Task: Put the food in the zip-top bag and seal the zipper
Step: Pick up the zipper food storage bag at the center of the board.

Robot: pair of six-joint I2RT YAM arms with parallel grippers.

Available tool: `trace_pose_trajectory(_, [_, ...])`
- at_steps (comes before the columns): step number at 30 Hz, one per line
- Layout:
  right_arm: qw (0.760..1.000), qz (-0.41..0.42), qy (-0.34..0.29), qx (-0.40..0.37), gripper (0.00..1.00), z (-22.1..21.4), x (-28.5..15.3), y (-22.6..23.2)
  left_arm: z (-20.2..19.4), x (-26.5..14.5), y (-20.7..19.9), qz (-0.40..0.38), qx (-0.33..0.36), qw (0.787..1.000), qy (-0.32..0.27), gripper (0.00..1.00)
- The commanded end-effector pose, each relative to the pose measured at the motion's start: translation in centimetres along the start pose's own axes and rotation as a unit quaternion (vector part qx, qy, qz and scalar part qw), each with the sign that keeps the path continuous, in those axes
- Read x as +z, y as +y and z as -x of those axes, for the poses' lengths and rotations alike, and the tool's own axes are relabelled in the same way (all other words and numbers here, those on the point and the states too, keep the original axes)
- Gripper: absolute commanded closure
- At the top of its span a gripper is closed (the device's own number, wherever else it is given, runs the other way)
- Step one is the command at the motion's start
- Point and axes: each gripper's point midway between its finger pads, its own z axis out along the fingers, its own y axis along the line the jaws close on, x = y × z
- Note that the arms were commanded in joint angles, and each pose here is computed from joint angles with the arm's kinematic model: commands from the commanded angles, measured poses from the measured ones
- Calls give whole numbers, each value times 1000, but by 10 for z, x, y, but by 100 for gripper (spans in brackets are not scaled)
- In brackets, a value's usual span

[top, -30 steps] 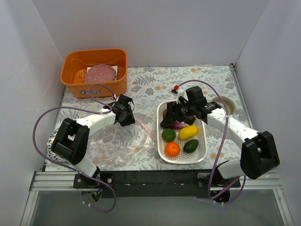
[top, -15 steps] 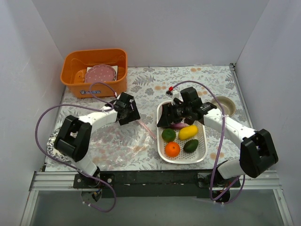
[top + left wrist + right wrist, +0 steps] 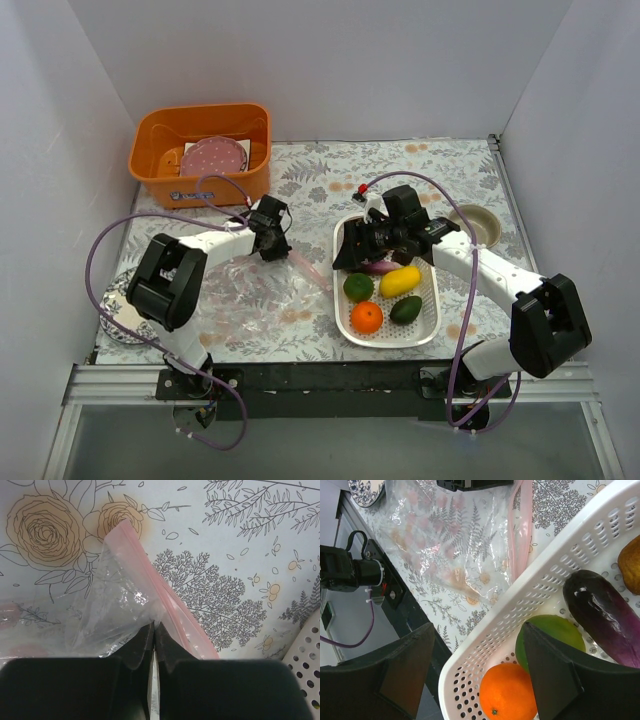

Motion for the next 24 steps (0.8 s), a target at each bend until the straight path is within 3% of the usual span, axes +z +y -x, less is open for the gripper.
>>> trace_pose_trajectory(1, [1000, 10, -21, -12, 21, 9, -1, 8, -5, -15, 5, -8, 10, 1000, 5, 100])
trace_pose_trajectory(8, [999, 33, -17, -10, 27, 11, 8, 14, 10, -67, -13, -84, 46, 995, -37, 100])
trace_pose_trajectory(13, [998, 55, -10, -9, 36, 14, 21, 22, 11, -105, -26, -160, 72, 982, -68, 100])
trace_pose_trajectory(17, [997, 70, -6, -7, 36, 16, 30, 28, 13, -136, -35, -218, 82, 968, -96, 100])
trace_pose_trajectory(24, [995, 103, -7, -3, 35, 19, 44, 41, 7, -146, -37, -249, 96, 958, -106, 100])
